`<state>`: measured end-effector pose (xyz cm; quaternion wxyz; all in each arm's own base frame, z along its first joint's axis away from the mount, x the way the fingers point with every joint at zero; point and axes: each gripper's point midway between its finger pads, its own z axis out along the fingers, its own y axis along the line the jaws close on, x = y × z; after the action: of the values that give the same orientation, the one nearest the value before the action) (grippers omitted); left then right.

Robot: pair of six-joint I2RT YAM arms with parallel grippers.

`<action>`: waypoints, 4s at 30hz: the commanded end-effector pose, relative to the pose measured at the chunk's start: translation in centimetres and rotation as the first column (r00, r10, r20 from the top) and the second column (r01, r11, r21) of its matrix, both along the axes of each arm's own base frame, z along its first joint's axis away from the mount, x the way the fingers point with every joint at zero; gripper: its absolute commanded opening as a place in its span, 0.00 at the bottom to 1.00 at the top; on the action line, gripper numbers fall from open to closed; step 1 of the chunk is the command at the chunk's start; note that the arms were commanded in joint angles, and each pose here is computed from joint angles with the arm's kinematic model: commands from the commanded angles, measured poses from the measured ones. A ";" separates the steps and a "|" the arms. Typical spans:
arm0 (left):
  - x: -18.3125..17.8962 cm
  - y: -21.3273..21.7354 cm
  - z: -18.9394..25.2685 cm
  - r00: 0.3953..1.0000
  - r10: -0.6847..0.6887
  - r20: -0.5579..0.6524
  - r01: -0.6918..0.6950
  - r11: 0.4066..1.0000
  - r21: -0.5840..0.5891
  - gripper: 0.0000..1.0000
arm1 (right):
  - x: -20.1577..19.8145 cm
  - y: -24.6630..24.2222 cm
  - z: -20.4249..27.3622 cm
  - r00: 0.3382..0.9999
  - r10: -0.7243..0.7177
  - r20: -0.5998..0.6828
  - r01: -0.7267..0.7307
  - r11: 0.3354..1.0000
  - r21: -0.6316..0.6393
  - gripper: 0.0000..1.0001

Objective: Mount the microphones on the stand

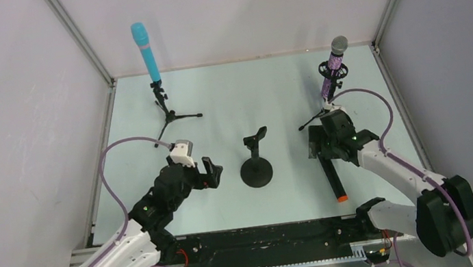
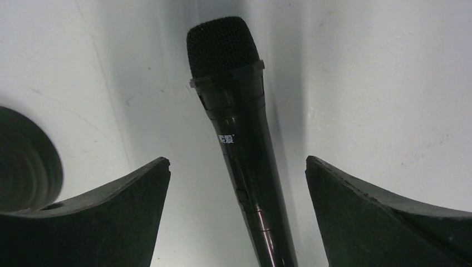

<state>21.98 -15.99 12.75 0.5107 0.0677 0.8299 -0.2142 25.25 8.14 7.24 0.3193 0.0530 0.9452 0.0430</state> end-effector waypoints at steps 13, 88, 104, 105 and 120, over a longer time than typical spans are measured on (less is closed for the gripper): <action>-0.5 -0.8 2.4 0.998 -0.036 0.051 0.041 0.995 -0.086 1.00 | -0.2 0.7 -4.4 0.962 0.060 -0.267 -0.118 0.972 -0.205 0.90; 3.1 -5.1 17.2 0.917 -0.176 0.358 0.208 0.977 -0.051 1.00 | -5.5 5.3 23.6 0.563 0.140 0.814 -0.481 0.857 0.185 0.00; 2.3 -13.6 17.9 0.828 -0.478 0.291 0.525 0.845 -0.105 1.00 | -5.5 4.8 22.1 0.589 0.160 0.792 -0.459 0.873 0.165 0.00; 2.5 -14.0 17.5 0.823 -0.492 0.283 0.534 0.840 -0.094 1.00 | -5.3 4.5 21.9 0.594 0.148 0.791 -0.439 0.883 0.165 0.00; 2.2 -17.0 12.2 0.819 -0.534 0.209 0.533 0.844 0.065 0.98 | -4.7 4.2 20.9 0.613 0.139 0.778 -0.409 0.898 0.163 0.00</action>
<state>23.10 -32.90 24.22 0.4859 0.3189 0.7256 -0.3684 20.29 12.41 26.33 0.6296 -0.0676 0.7284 0.2615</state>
